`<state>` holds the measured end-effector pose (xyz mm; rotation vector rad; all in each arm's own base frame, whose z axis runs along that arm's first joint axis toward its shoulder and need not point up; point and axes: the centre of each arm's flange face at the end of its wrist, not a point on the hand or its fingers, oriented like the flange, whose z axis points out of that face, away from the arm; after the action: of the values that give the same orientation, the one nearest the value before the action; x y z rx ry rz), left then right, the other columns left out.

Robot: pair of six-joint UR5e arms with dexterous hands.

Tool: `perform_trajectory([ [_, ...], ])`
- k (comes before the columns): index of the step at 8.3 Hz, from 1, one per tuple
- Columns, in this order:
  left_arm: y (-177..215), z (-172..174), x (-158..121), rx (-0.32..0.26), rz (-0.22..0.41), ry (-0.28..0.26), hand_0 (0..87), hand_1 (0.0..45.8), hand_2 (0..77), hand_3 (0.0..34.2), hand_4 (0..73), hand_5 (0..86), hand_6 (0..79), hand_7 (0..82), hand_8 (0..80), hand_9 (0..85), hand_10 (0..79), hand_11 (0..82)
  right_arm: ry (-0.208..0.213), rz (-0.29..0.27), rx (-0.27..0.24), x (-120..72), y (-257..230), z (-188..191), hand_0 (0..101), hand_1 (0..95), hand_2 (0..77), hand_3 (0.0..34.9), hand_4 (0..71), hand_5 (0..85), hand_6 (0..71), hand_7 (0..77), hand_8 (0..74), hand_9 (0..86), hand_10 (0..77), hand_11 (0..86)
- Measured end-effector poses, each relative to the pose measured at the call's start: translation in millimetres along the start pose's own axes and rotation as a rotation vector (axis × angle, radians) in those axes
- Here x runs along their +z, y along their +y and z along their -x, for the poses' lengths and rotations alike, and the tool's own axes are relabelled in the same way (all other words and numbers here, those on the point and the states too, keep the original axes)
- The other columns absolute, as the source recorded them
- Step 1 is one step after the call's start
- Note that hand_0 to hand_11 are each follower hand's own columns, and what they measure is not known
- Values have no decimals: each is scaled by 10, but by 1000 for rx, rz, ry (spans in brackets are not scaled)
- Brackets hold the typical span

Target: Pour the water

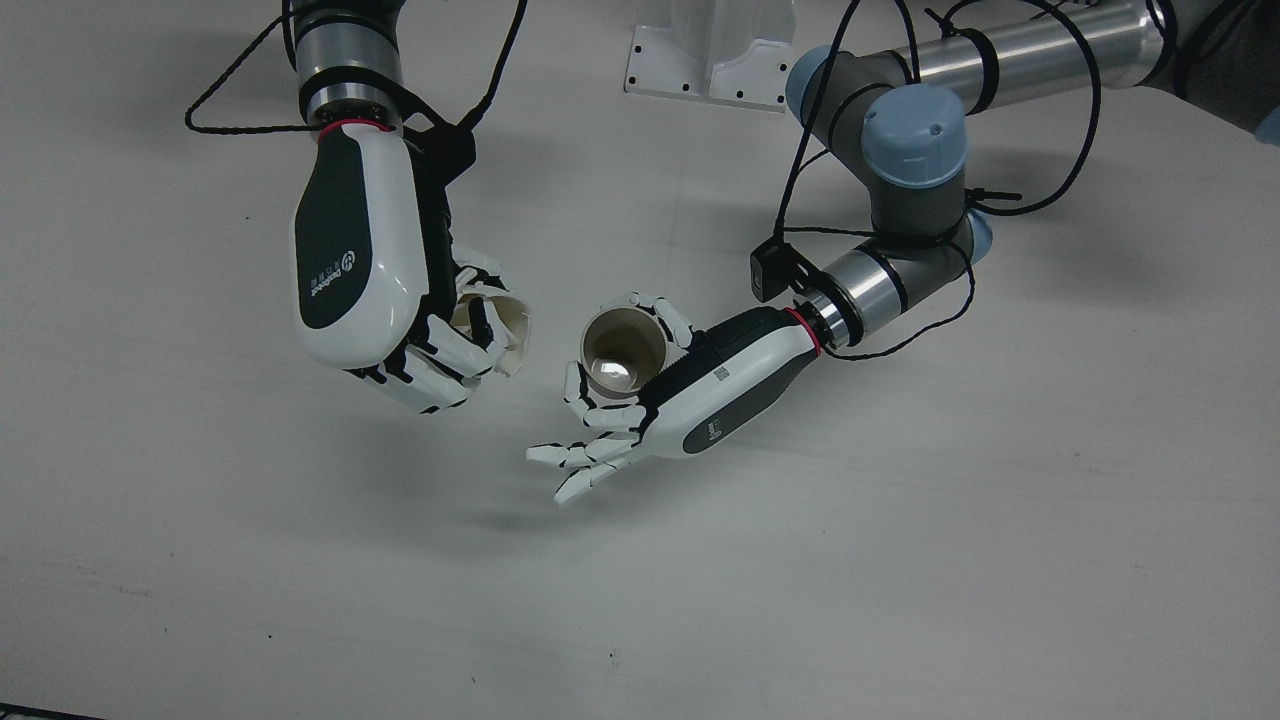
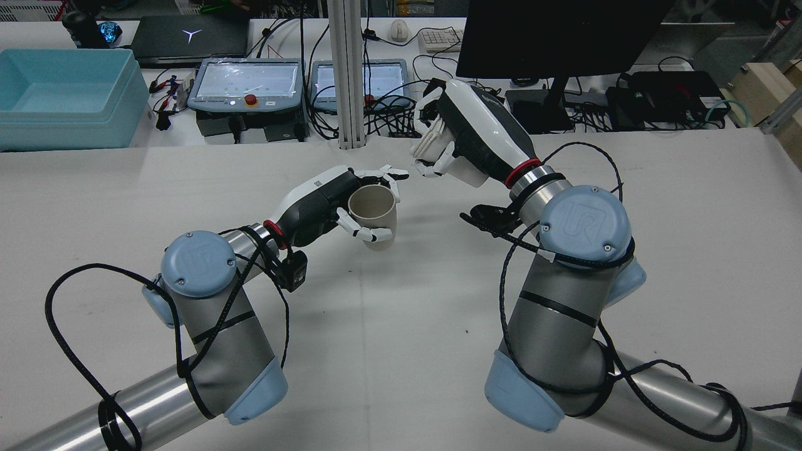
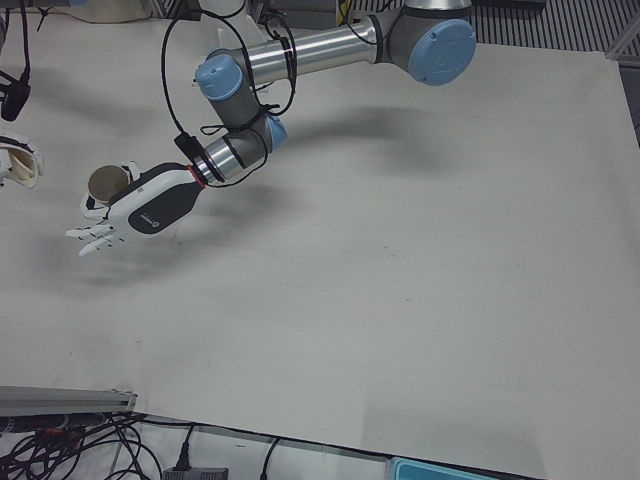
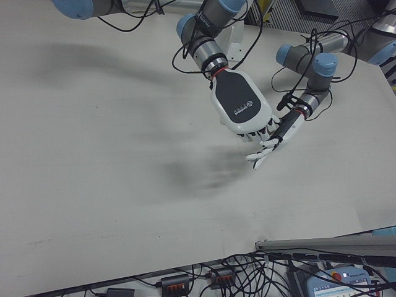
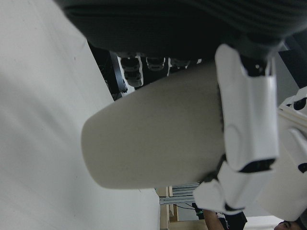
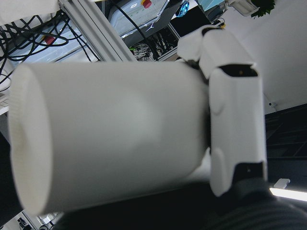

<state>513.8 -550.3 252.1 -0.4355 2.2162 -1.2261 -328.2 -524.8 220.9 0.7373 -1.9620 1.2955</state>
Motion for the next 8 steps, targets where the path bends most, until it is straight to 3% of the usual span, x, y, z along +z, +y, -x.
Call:
perform_trajectory([
  [2,30,-63,25,-5,4,7,642,131,393,0,398,480,125,180,22,38,44,125,-26,-7,9,-105,27,84,803,125,420,0,698,682,693,720,605,704,698,774],
  [3,-30,-158,13,-29,0,20,642,131,387,0,398,480,125,180,22,38,71,131,-64,-32,29,-289,-317,260,803,125,425,0,698,682,693,720,589,698,698,774],
  [5,-446,-456,-224,-76,-40,59,610,131,387,0,393,480,114,164,22,44,71,125,-119,-127,106,-828,-1593,648,803,125,425,0,698,682,693,720,589,698,698,774],
  [7,-1174,-732,-832,-75,-89,104,608,131,387,0,393,480,98,153,22,27,65,120,-130,-233,161,-1460,-3106,1211,803,125,425,0,698,676,693,720,589,698,698,774],
  [8,-1573,-824,-1204,-64,-111,116,608,131,387,0,398,480,98,153,22,27,38,114,-112,-313,178,-1858,-3851,1398,803,125,425,0,698,676,693,720,589,698,698,774],
])
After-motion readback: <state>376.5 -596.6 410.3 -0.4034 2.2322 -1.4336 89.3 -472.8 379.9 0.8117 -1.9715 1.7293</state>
